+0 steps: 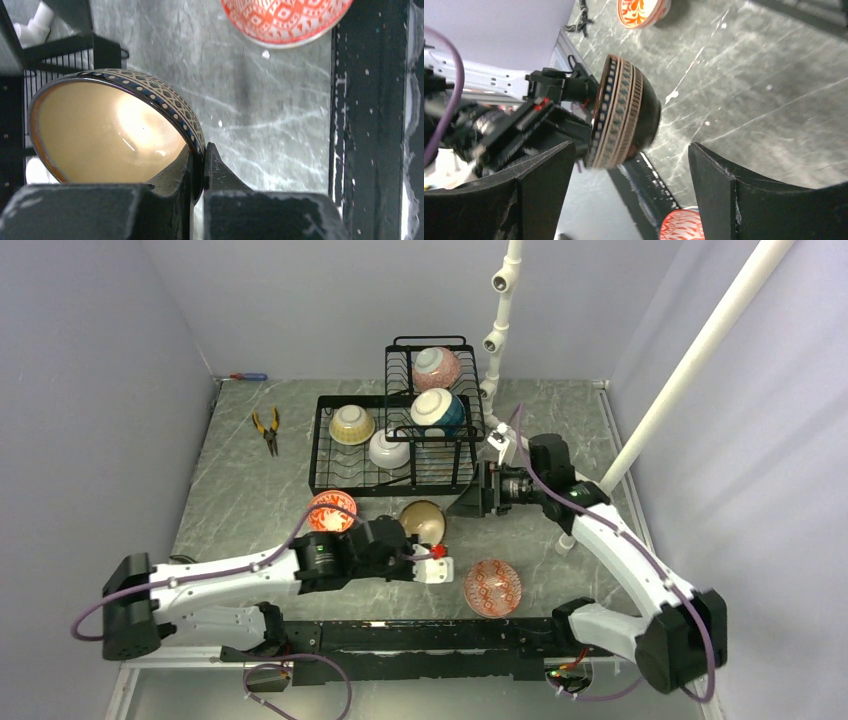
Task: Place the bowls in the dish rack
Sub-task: Pick up the bowl from the dish rack.
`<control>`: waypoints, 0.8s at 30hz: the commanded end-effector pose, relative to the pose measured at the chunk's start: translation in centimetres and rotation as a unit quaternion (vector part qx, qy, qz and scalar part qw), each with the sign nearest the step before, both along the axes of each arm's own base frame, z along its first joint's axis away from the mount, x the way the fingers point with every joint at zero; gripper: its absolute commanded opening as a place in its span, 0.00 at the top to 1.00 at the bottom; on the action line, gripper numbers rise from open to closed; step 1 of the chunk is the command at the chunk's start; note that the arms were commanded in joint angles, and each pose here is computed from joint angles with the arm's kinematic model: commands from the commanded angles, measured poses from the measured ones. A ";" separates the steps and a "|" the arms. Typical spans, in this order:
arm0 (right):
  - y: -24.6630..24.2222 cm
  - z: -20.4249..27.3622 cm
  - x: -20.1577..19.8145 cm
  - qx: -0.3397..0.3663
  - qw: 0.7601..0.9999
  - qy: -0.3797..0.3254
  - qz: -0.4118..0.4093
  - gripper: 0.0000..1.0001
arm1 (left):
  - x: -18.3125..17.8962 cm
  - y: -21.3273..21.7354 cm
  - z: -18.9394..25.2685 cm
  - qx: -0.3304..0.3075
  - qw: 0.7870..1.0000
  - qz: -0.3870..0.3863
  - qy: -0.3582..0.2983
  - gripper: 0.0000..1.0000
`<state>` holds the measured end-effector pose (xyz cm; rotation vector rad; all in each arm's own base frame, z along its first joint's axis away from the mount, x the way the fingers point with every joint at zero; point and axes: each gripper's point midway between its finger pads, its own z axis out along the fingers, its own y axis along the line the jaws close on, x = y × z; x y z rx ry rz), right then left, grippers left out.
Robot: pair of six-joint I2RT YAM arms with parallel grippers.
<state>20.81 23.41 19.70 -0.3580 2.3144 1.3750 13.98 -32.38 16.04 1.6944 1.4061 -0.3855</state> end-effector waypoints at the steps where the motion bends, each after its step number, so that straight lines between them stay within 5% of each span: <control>1: -1.4 2.8 1.2 -0.021 0.988 -0.154 -0.010 0.12 | -0.7 2.2 2.5 -0.035 0.999 0.011 0.003 0.97; 6: -1.7 4.1 1.0 -0.001 0.966 -0.258 -0.010 0.01 | -2.8 4.5 2.0 -0.021 0.999 -0.024 0.020 0.97; 9: -1.4 5.3 -0.7 0.042 0.932 -0.358 0.032 0.00 | -3.9 5.5 1.3 -0.004 0.998 -0.047 0.030 0.97; 12: -1.4 5.8 -2.7 0.059 0.887 -0.451 0.078 0.00 | -4.7 6.2 0.4 0.019 0.997 -0.072 0.035 0.97; 18: -1.5 5.1 -6.8 0.027 0.754 -0.614 0.232 0.00 | -5.8 6.6 -1.1 0.075 0.986 -0.149 0.026 0.97; 24: -0.1 4.7 -8.2 0.009 0.665 -0.684 0.299 0.00 | -6.0 4.8 -0.3 0.075 0.972 -0.224 -0.017 0.97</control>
